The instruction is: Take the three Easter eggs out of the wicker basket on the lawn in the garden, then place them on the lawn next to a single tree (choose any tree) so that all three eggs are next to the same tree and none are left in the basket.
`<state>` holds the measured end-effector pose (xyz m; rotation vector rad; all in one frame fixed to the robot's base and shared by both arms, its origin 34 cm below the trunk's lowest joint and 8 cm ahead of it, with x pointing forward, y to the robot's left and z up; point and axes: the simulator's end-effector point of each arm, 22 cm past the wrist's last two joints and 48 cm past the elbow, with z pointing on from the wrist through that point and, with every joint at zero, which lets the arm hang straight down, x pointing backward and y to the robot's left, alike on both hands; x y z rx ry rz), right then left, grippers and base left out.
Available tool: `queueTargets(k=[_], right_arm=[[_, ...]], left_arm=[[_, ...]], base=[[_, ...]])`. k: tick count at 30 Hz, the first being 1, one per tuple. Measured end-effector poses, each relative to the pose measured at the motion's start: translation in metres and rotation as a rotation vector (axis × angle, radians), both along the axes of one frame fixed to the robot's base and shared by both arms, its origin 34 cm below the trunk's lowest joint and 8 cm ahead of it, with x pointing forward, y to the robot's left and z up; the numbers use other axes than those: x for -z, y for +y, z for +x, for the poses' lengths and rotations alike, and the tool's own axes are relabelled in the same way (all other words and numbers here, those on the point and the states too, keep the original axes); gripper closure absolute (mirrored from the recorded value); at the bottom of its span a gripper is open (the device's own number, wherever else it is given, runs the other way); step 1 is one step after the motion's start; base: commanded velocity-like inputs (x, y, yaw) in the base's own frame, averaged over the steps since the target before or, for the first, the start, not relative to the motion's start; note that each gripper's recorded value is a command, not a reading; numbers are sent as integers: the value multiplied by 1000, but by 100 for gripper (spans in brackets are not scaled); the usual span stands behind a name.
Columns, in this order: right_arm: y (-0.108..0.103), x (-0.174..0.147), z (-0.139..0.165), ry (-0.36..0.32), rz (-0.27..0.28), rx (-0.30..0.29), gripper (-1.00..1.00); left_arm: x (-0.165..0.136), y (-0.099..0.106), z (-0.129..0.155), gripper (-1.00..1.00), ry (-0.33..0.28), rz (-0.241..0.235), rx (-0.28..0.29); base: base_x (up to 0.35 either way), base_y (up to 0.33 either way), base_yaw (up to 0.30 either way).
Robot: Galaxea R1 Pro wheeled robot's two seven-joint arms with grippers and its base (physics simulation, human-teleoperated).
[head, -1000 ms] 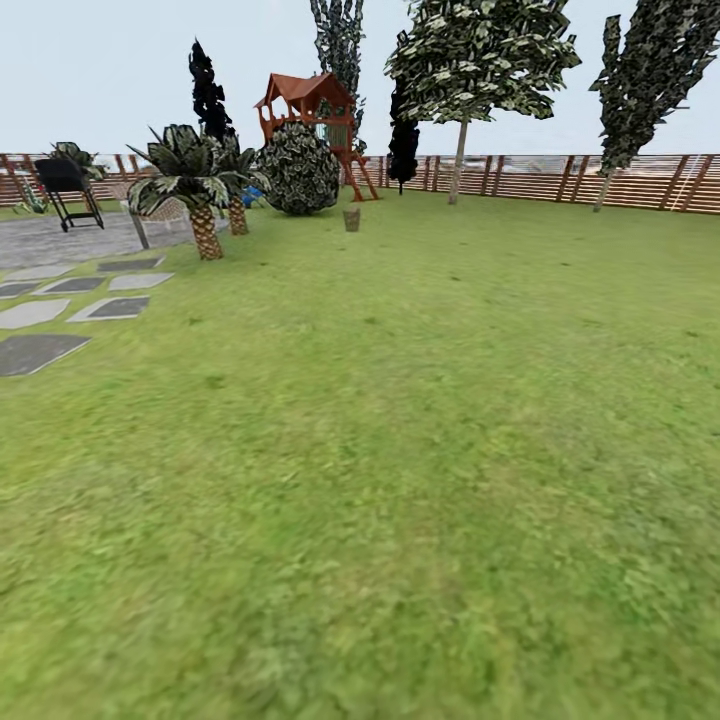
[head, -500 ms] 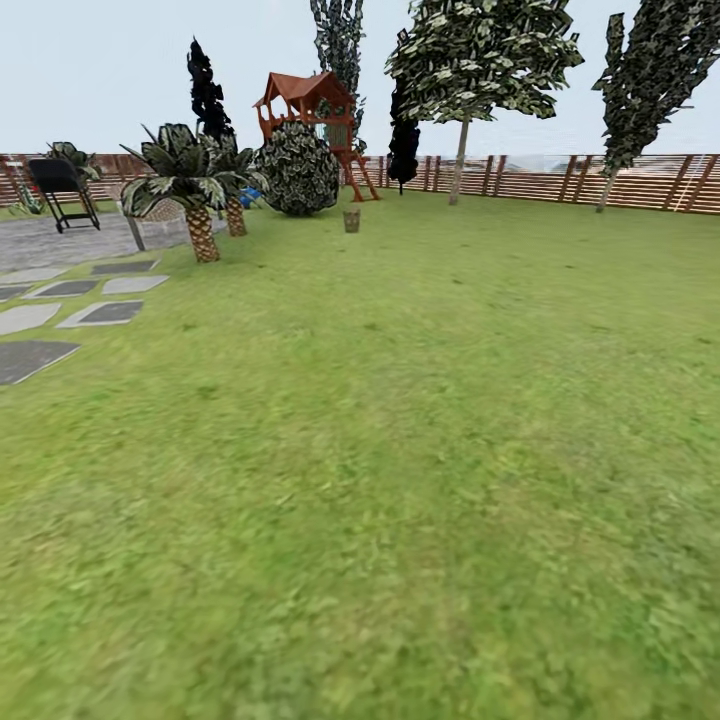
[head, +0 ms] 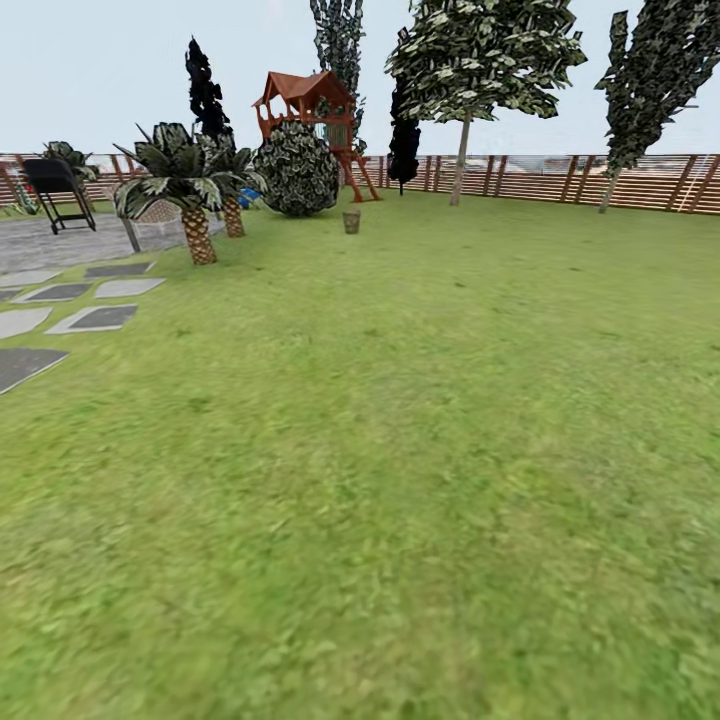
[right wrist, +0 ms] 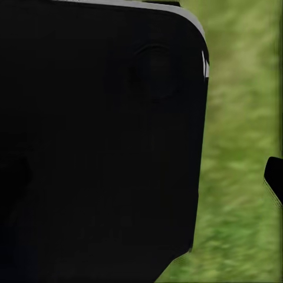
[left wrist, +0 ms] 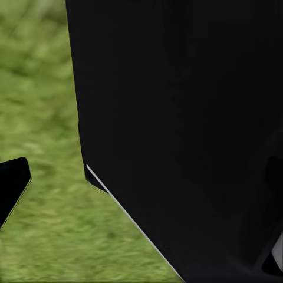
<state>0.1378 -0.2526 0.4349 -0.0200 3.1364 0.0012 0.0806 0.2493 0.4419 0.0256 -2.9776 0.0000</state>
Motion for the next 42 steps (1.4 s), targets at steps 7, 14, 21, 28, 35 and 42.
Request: queueTargets(k=[7, 14, 21, 28, 35, 42], right_arm=[[0, 0, 0, 0, 0, 0, -100], [0, 0, 0, 0, 0, 0, -100], [0, 0, 0, 0, 0, 0, -100], [3, 0, 0, -1, 3, 5, -100], [-1, 0, 4, -9, -2, 9, -100], [5, 1, 11, -22, 6, 12, -100]], left_arm=[[0, 0, 0, -100, 0, 0, 1], [0, 0, 0, -100, 0, -1, 2], [0, 0, 0, -100, 0, -1, 1], [0, -1, 0, -100, 0, -1, 2], [0, -1, 0, -100, 0, -1, 2], [0, -1, -1, -100, 1, -2, 2]], base=[[340, 0, 0], [339, 0, 0], [339, 0, 0], [340, 0, 0], [340, 0, 0], [339, 0, 0]])
